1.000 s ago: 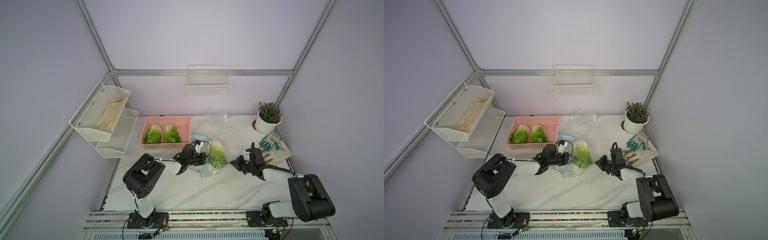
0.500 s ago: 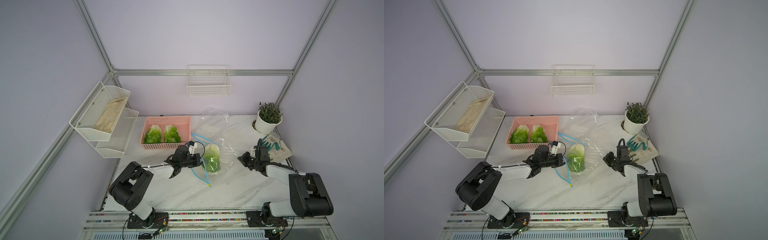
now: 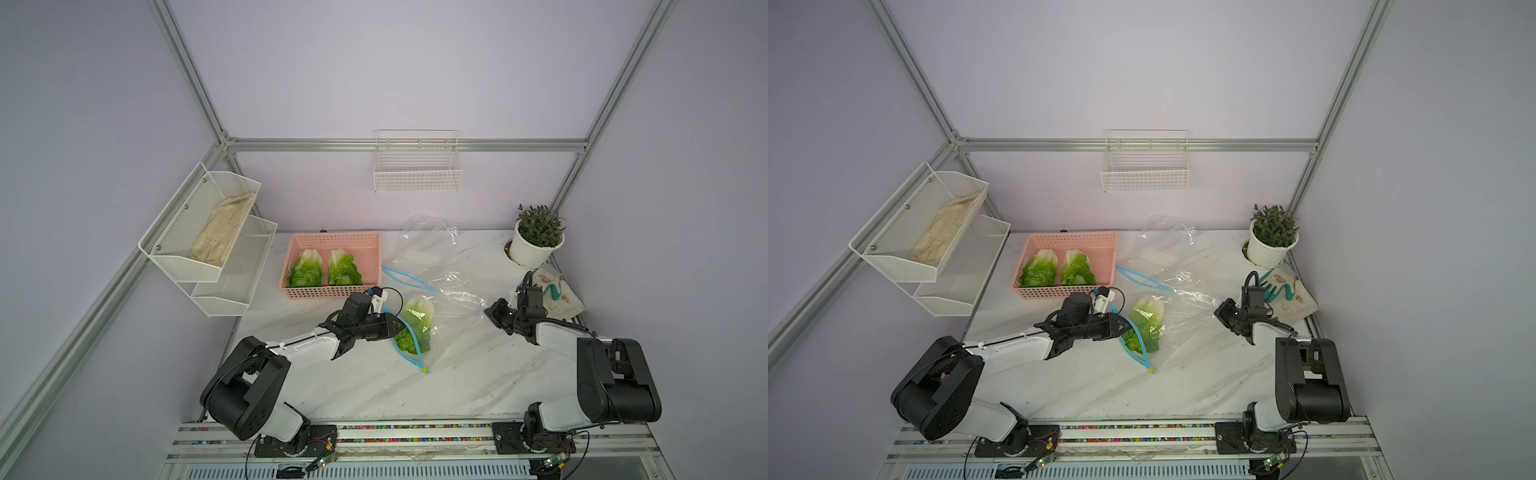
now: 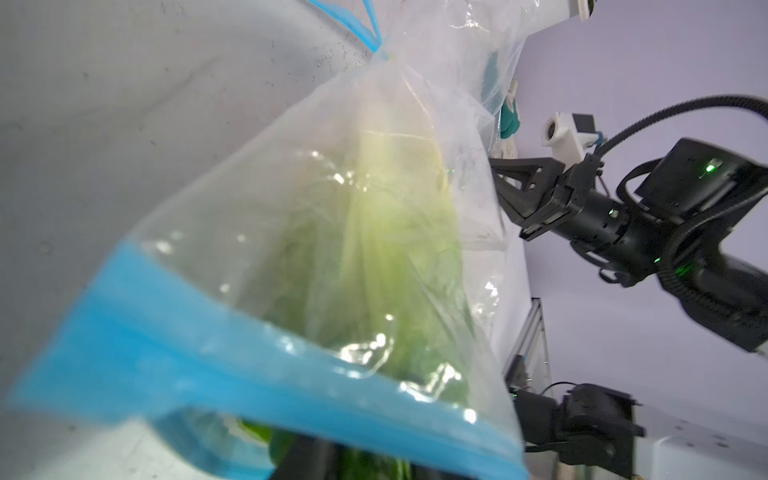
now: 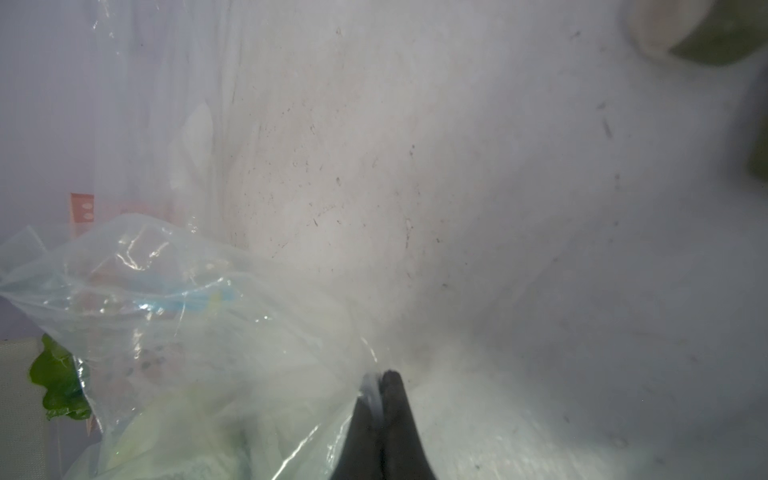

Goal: Open the zip-top bag and take out the chinese cabbages
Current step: Pick up the Chinese cabbage from the zipper food storage bag.

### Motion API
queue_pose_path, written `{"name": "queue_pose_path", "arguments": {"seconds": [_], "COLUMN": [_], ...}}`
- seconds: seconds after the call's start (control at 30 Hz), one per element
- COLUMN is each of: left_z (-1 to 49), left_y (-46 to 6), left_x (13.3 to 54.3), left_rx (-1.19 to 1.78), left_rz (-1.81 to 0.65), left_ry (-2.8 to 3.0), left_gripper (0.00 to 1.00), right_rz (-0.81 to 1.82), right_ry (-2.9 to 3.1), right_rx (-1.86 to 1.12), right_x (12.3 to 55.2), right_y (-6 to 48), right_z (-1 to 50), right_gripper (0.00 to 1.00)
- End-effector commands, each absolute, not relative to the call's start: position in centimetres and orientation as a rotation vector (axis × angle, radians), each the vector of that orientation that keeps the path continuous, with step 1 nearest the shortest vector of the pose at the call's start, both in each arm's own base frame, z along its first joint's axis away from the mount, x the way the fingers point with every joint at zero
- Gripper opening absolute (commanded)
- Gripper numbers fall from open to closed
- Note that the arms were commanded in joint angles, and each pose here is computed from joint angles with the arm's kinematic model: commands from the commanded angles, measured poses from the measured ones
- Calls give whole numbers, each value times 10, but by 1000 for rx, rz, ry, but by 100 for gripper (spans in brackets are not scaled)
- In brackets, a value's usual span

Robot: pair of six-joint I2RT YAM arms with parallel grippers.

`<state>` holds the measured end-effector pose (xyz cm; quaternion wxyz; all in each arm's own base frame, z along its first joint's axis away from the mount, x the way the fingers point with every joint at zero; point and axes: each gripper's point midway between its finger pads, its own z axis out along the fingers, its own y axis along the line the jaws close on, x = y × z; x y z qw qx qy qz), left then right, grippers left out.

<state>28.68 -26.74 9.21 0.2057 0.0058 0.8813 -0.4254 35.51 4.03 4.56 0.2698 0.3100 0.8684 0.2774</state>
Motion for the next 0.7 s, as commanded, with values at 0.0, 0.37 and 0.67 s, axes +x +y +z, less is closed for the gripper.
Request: {"name": "queue_pose_path", "arguments": {"seconds": [0.0,0.37,0.67], "left_z": [106,96,65], "left_y": [-277,-306,-322], "left_x": [302,302,304], "left_rx": [67,149,176], "left_rz": [-1158,-1115,-1044], "left_ry": [2407,2457,2547], "left_gripper": [53,87,68], "right_rz": [786,886,923], "right_ry": [2367,2388,2404], "right_rx": [790,739,732], "right_x": [354,349,343], "right_y": [46,60,66], "right_z": [47,46,41], "right_gripper": [0,0,0]}}
